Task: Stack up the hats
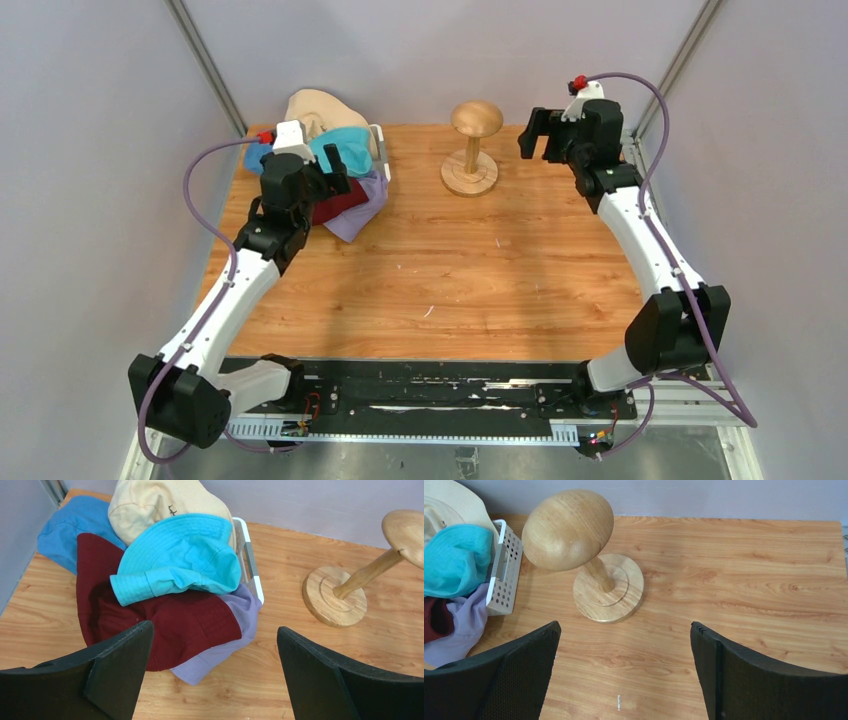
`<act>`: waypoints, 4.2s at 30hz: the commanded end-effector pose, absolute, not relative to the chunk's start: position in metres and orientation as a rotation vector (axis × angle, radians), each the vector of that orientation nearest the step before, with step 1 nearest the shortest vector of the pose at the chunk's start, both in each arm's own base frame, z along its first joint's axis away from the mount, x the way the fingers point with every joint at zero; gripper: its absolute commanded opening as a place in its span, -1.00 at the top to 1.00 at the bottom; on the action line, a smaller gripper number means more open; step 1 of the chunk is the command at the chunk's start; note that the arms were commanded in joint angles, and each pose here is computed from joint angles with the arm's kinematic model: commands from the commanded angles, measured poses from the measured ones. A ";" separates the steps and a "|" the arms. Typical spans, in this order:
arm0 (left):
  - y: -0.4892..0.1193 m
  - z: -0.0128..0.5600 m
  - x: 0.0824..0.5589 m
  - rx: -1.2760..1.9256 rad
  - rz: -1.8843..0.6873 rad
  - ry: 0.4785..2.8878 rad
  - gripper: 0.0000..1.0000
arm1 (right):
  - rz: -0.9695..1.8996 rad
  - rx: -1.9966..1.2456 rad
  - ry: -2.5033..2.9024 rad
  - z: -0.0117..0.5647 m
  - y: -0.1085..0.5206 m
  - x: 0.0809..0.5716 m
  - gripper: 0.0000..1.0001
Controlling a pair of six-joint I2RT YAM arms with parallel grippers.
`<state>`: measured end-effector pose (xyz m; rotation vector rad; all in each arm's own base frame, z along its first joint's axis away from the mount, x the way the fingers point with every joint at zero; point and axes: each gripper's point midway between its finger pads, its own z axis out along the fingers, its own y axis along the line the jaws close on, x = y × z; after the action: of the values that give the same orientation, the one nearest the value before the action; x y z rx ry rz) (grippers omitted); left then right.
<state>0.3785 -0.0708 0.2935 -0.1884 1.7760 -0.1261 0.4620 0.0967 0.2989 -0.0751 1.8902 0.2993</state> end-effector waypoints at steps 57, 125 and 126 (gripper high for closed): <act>-0.129 0.267 0.452 -0.161 -0.310 1.798 -0.96 | 0.326 -0.037 2.058 0.125 0.109 0.568 -0.98; -0.145 0.278 0.425 -0.080 -0.306 1.741 -0.95 | 0.377 -0.186 2.167 0.035 0.161 0.642 -0.98; -0.144 0.278 0.425 -0.080 -0.303 1.740 -0.96 | 0.382 -0.183 2.169 0.038 0.162 0.640 -0.98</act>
<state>0.4288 -0.1483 0.2666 -0.0751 1.7822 -0.3180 0.6662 0.1367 0.0424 -0.1385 2.1011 0.3346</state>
